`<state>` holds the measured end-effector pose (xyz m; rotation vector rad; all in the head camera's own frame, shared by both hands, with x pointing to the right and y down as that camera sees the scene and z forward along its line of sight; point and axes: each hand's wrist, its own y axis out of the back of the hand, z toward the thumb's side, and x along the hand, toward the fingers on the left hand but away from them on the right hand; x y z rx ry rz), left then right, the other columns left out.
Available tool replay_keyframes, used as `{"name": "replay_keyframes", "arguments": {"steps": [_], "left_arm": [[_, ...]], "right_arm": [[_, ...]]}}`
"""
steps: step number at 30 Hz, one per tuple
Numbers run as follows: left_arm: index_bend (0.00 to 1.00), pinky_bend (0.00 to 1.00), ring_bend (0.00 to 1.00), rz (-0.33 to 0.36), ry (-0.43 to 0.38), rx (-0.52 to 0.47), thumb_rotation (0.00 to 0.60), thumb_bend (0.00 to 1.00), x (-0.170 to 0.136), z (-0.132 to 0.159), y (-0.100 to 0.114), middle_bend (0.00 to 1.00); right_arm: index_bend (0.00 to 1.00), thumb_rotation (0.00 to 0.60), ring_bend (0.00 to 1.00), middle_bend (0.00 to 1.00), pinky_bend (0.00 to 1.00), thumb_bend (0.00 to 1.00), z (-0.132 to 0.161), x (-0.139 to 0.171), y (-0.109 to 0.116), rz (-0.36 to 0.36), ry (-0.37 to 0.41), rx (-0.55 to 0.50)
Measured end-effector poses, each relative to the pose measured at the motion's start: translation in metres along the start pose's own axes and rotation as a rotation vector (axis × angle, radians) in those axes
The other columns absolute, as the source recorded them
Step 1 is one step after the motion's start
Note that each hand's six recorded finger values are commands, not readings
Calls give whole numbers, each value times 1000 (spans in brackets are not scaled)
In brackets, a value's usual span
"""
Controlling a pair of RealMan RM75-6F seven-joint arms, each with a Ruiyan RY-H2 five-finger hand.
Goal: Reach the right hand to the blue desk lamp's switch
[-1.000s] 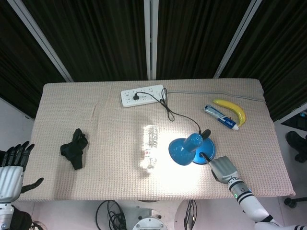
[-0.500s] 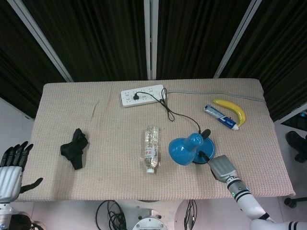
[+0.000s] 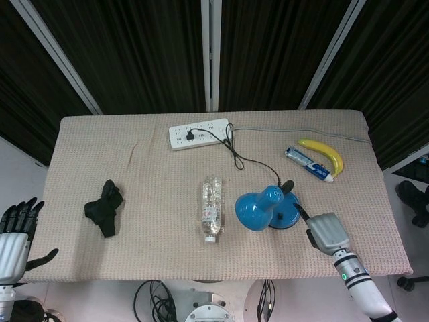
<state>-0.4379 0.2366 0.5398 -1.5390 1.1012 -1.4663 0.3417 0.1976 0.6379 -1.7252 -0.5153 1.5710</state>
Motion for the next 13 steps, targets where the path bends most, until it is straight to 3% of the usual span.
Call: {"name": "replay_keyframes", "arguments": {"steps": [6,8,10,12,13], "left_arm": [[5,0,0,-1,-6,-6,600,0,2,2,-3,0],[5,0,0,-8,-4,-4,600,0,2,0,-5,0],[4,0,0,-4,-8,-6,600,0,3,0,-6,0],[4,0,0,7,-16,-14,600,0,4,2,-6,0],[3,0,0,12,-24,-18,600,0,5,3,-6,0]], "right_arm": [[0,600,772,858,765,309,-58,43,17,-202,-121,-95],[0,600,584,644,656,219,-83,66,22,-285,-174,-125],[0,600,283,301,479,96,-108,92,26,-362,-229,-141],[0,600,66,62,296,17,-126,108,29,-414,-260,-155],[0,600,15,10,231,4,-135,115,31,-439,-271,-174]]}}
